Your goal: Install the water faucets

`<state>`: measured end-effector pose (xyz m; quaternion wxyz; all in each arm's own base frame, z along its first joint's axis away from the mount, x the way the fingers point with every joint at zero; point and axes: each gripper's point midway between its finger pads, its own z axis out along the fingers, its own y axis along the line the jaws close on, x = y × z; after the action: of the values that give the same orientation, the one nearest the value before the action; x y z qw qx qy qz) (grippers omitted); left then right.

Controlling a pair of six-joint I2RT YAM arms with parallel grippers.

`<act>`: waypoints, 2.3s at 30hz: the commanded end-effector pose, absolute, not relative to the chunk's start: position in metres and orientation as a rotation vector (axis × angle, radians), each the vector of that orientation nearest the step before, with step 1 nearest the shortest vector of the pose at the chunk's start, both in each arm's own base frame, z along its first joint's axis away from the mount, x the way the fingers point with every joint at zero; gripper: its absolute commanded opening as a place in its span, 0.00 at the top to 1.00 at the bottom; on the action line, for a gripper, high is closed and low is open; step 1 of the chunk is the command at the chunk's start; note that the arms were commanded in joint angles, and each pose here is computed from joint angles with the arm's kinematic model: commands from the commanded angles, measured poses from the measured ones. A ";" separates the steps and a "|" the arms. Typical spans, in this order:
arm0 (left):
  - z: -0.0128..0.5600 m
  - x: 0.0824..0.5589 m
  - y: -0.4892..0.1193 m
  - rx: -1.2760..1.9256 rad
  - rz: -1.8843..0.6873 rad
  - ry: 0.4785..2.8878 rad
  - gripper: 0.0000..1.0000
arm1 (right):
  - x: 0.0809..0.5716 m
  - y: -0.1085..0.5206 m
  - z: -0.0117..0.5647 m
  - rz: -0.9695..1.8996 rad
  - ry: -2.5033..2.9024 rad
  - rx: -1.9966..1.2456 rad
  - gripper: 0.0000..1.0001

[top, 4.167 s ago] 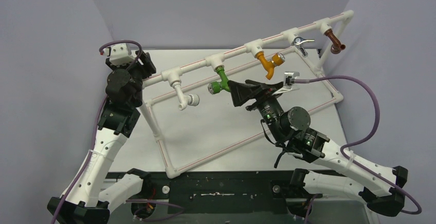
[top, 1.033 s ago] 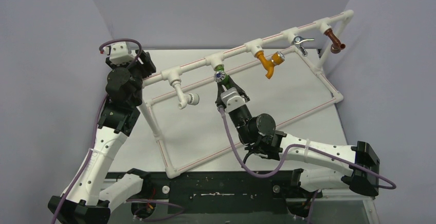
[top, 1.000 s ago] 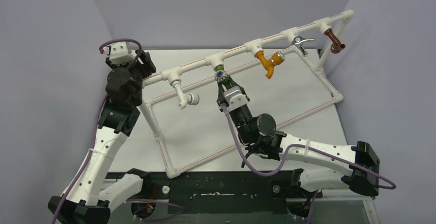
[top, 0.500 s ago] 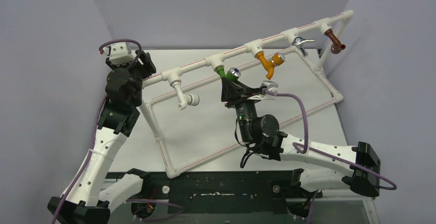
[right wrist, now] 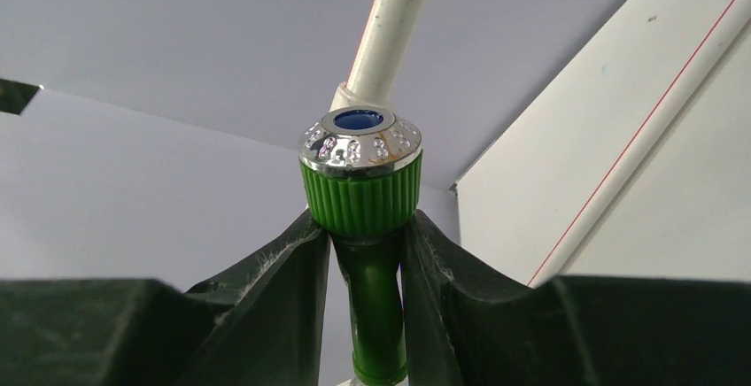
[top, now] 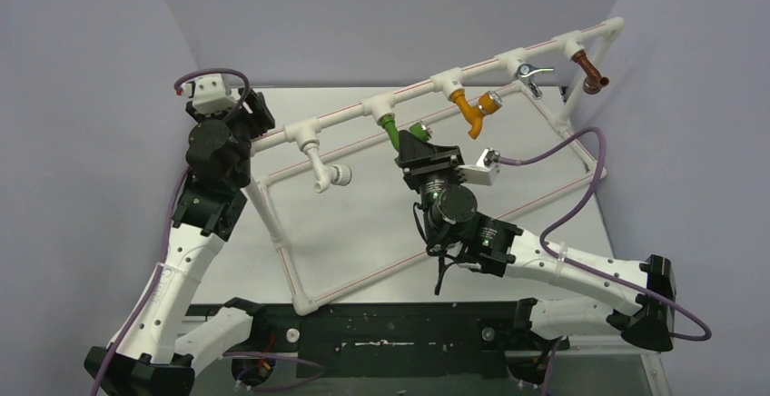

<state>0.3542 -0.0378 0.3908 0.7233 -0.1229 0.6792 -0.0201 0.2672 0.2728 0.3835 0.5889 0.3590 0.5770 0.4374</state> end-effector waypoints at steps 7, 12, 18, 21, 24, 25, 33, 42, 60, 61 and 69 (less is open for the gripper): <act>0.295 0.345 -0.043 -0.155 0.056 1.821 0.41 | 0.271 0.280 0.374 1.341 1.340 1.177 1.00; 0.293 0.345 -0.045 -0.151 0.056 1.825 0.41 | 0.270 0.288 0.369 1.437 1.346 1.262 1.00; 0.292 0.345 -0.047 -0.144 0.055 1.828 0.41 | 0.274 0.288 0.366 1.474 1.348 1.295 1.00; 0.290 0.345 -0.049 -0.141 0.055 1.831 0.41 | 0.274 0.284 0.368 1.463 1.339 1.293 1.00; 0.291 0.345 -0.049 -0.140 0.053 1.829 0.41 | 0.274 0.283 0.369 1.451 1.344 1.280 1.00; 0.291 0.345 -0.049 -0.140 0.054 1.830 0.41 | 0.274 0.283 0.369 1.448 1.346 1.276 1.00; 0.292 0.345 -0.048 -0.142 0.057 1.828 0.41 | 0.272 0.282 0.370 1.435 1.358 1.254 0.67; 0.292 0.345 -0.048 -0.143 0.058 1.826 0.41 | 0.268 0.282 0.364 1.448 1.384 1.248 0.36; 0.292 0.344 -0.049 -0.137 0.063 1.827 0.41 | 0.237 0.246 0.387 1.439 1.411 1.016 0.21; 0.292 0.344 -0.048 -0.139 0.065 1.826 0.41 | 0.235 0.241 0.389 1.426 1.415 1.002 0.21; 0.291 0.344 -0.048 -0.139 0.071 1.829 0.41 | 0.221 0.208 0.404 1.285 1.425 0.822 0.19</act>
<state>0.3528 -0.0419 0.3896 0.7231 -0.1203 0.6798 -0.0206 0.2249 0.2266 0.3857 0.4495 0.3800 0.5863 0.5566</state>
